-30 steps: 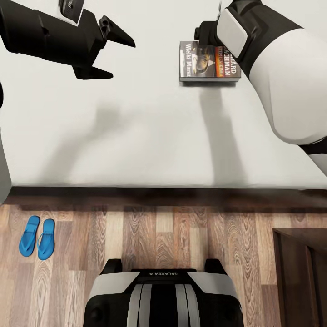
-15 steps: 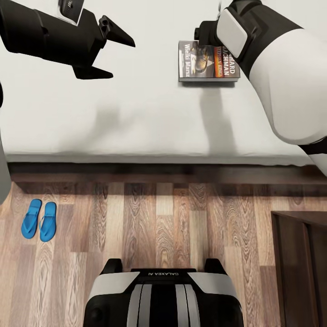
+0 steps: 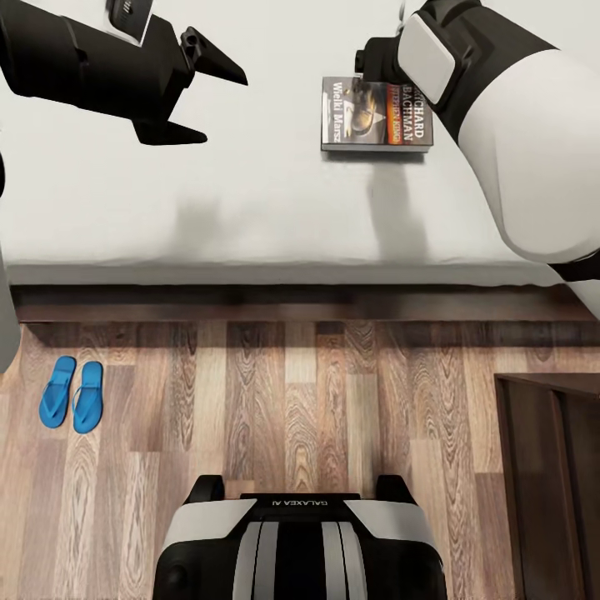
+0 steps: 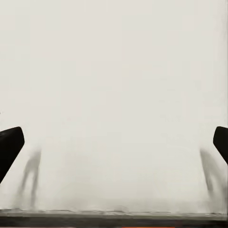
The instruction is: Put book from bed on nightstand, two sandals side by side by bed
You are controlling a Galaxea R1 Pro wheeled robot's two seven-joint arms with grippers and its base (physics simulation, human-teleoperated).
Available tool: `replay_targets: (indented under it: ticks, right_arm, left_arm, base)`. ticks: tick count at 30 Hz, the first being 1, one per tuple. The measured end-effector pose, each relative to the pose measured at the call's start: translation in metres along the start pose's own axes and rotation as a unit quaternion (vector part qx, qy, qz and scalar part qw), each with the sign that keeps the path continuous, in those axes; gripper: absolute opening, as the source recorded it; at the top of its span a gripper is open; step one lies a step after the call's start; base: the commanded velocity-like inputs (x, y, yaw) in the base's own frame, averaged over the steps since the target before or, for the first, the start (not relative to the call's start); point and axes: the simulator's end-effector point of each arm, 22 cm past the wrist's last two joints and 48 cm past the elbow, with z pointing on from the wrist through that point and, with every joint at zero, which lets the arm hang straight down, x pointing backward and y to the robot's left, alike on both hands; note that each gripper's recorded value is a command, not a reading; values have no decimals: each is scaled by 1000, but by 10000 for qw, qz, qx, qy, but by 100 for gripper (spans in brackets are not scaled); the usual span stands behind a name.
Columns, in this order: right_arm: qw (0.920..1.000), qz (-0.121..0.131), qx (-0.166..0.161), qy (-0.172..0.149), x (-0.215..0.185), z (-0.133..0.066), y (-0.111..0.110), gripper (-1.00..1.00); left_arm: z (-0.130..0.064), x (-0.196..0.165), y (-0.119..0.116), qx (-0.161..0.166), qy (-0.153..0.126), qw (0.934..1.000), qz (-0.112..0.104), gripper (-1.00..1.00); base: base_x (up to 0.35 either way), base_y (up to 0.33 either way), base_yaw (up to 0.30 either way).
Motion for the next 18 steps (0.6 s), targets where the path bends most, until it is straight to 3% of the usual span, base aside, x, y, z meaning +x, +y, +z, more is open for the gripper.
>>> replay_targets:
  ticks: [8,18]
  right_arm:
    - [10000,1,-1,0,0,0,0,100]
    - [10000,-4,2,-3,0,0,0,100]
  left_arm:
    - [0,0,0,2,-1,10000,1,100]
    - [-2,-3,-2,25,-32,10000,-8,100]
  base:
    - [-35,0,0]
    - [-223,0,0]
